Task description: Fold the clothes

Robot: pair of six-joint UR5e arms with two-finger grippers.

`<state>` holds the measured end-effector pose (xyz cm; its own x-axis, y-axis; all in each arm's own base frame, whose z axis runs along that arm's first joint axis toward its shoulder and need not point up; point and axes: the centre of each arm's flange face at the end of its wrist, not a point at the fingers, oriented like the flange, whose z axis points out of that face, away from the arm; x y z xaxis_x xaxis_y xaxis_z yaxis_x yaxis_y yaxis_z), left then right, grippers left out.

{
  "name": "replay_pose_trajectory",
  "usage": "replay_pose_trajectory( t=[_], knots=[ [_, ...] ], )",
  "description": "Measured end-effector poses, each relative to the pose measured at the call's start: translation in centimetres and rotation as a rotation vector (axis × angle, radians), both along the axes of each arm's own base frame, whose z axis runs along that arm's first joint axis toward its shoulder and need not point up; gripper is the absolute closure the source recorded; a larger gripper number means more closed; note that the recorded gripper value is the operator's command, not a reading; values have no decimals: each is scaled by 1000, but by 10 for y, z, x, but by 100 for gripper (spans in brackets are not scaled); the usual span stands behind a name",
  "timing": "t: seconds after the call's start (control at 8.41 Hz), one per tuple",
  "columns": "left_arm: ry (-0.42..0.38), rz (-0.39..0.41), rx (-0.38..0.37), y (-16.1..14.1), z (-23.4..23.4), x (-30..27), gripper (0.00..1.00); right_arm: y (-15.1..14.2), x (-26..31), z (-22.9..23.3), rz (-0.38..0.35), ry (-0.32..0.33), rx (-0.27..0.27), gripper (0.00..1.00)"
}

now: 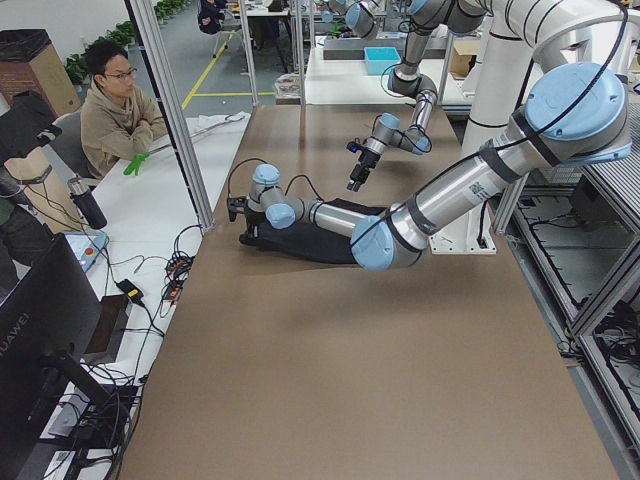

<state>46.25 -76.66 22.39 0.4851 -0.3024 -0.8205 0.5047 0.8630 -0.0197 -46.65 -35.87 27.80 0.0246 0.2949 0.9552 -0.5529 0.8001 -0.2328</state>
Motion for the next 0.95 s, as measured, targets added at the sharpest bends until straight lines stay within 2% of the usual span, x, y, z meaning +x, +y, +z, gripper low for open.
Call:
replay_pose_trajectory(
  t=[0.12,0.24,0.36,0.48,0.59,0.83,0.95],
  knots=[
    [-15,-13,-2,-14,-19,5,1,-1,1,0,16,1,2,6],
    [-23,-17,2,-20,-30,7,0,-3,1,3,23,14,6,9],
    [-32,-11,20,-23,-36,7,0,-5,0,4,26,40,7,27],
    [-35,-4,42,-23,-40,5,0,-8,-6,3,23,93,-2,46],
    [-34,0,57,-19,-34,1,0,-11,-16,-2,-4,200,17,55],
    [-29,3,70,-11,-24,-3,0,-13,-40,-28,-149,496,202,55],
    [-25,4,72,-7,-21,-4,0,-11,-51,-43,-215,590,281,54]
  ],
)
